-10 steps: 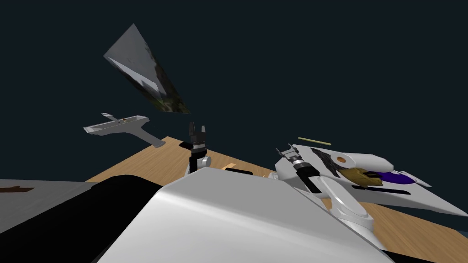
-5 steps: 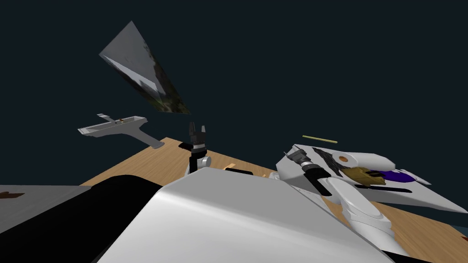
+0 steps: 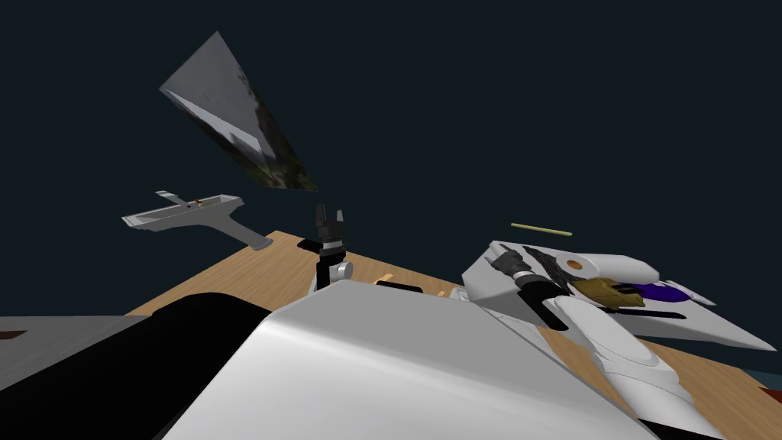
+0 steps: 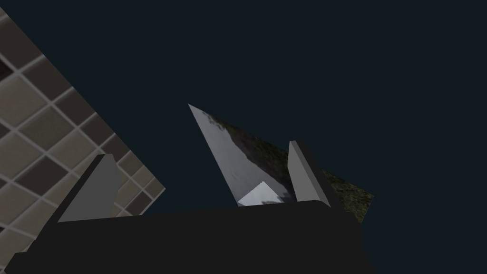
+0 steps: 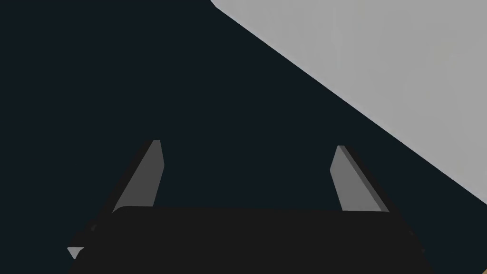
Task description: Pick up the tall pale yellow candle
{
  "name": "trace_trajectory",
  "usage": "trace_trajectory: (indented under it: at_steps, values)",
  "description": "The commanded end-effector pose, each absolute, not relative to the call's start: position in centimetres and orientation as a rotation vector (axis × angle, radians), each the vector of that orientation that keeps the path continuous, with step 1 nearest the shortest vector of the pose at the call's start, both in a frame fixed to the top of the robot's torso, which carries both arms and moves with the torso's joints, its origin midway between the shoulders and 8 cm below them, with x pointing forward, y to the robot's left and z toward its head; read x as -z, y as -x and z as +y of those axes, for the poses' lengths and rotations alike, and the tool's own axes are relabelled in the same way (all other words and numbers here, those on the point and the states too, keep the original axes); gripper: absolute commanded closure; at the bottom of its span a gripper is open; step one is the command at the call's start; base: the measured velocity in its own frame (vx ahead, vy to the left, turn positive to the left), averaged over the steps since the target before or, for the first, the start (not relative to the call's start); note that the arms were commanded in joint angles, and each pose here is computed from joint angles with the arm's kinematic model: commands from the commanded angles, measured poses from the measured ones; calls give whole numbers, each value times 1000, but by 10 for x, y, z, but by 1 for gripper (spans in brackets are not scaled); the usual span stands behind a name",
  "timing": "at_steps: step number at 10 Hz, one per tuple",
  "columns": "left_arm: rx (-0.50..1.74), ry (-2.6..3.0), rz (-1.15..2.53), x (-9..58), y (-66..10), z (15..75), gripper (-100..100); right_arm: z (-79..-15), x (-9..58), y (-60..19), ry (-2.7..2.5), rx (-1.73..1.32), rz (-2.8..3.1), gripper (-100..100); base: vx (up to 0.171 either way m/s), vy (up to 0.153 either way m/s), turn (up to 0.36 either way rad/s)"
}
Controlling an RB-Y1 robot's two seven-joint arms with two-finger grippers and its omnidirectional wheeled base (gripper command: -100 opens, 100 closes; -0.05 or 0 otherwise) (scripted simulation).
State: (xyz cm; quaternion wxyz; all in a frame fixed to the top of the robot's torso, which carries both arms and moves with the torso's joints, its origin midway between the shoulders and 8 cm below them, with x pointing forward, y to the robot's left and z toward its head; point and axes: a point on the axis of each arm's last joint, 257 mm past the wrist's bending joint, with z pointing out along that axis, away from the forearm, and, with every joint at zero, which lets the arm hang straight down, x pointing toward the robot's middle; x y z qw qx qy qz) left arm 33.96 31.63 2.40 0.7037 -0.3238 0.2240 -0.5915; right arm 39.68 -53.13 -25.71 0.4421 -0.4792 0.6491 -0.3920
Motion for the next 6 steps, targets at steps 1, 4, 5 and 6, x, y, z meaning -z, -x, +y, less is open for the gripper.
trace_trajectory:
  at_steps: [1, 4, 5, 6]
  values:
    - [1316, 720, 498, -24, -340, 316, 0, -540, 258, -393, 1216, 1001, 1609, -100, 2, 25, -5]
    - [1316, 720, 498, -24, -340, 316, 0, -554, 257, -392, 1274, 1054, 1602, -100, 3, 20, -16]
    - [1316, 720, 498, -24, -340, 316, 0, -555, 256, -392, 1279, 1061, 1601, 0, 0, 0, 0]
    - [1316, 720, 498, -24, -340, 316, 0, -555, 256, -392, 1279, 1060, 1601, -100, 0, 0, 0]
